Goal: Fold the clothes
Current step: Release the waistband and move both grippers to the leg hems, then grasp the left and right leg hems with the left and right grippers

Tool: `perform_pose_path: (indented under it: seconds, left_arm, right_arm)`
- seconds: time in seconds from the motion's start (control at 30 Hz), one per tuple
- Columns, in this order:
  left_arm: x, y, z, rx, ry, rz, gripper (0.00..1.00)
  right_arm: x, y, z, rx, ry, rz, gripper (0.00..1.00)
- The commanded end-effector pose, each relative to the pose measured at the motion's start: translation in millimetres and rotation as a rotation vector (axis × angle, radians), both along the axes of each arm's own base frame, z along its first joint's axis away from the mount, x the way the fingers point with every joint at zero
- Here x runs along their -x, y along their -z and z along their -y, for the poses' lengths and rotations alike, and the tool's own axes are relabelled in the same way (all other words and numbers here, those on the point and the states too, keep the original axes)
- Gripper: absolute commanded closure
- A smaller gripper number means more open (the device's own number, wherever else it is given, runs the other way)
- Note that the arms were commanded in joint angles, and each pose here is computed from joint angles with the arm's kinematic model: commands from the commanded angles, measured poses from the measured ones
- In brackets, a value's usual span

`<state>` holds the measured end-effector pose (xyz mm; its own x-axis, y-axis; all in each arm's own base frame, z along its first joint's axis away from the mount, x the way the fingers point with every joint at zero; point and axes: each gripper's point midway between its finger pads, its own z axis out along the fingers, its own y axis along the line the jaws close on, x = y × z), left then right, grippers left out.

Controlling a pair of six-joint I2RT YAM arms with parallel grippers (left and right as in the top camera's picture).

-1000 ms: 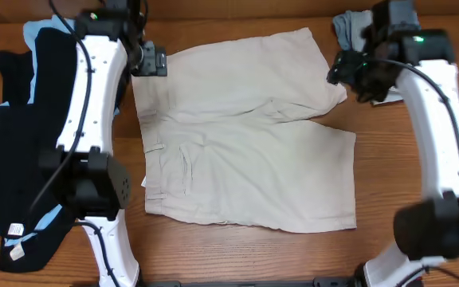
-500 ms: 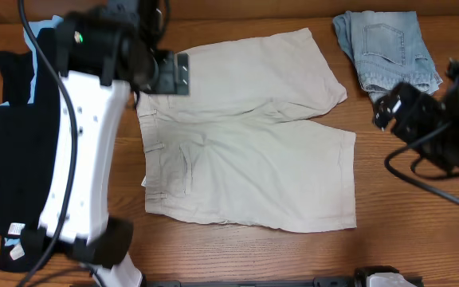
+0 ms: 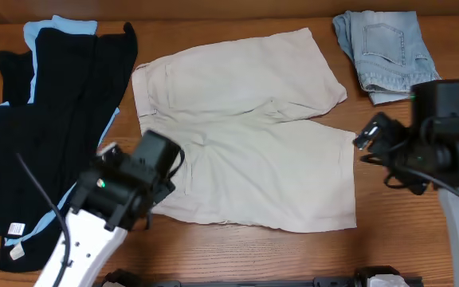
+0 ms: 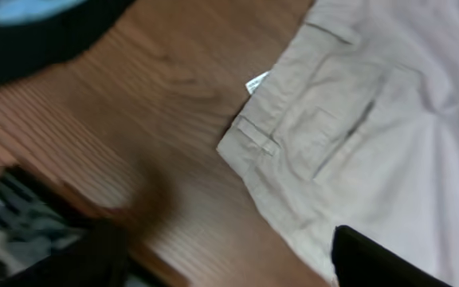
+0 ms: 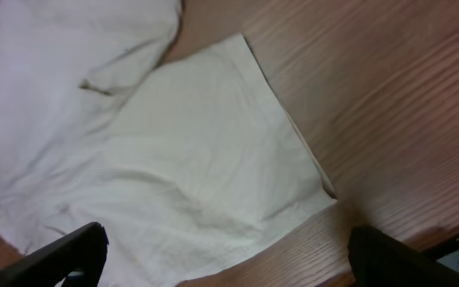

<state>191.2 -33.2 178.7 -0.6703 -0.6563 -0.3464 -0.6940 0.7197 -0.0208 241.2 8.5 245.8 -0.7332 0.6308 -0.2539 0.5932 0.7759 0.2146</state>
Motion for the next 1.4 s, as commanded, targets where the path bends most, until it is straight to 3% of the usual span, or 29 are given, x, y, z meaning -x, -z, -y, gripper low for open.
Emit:
perform_pose_path:
  seconds: [0.0, 0.1, 0.33, 0.67, 0.87, 1.1, 1.13, 1.37]
  left_arm:
    - [6, 36, -4, 0.044, -0.237, 0.042, 0.2]
    - [-4, 66, 5, 0.081, -0.234, 0.054, 0.26]
    - [-24, 119, 30, 0.196, -0.232, -0.01, 0.26]
    - [-16, 173, 33, 0.278, -0.254, -0.278, 0.47]
    - [-11, 177, 28, 0.256, -0.24, -0.311, 0.5]
    - [-13, 178, 20, 0.2, -0.131, -0.313, 0.78]
    - [-12, 178, 20, 0.197, -0.104, -0.317, 0.93]
    - [-7, 177, 16, 0.176, -0.065, -0.344, 0.96]
  right_arm:
    - [3, 33, -5, -0.032, 0.007, -0.081, 0.0]
    - [6, 65, -5, -0.029, 0.008, -0.141, 0.0]
    - [14, 106, -5, -0.03, 0.021, -0.206, 0.0]
    - [18, 112, -6, -0.037, 0.022, -0.224, 0.0]
    - [19, 113, -9, -0.054, 0.017, -0.228, 0.0]
    - [33, 130, -13, -0.075, 0.015, -0.286, 0.0]
    - [36, 138, -15, -0.087, 0.013, -0.299, 0.0]
    - [52, 171, -26, -0.163, 0.059, -0.352, 0.03]
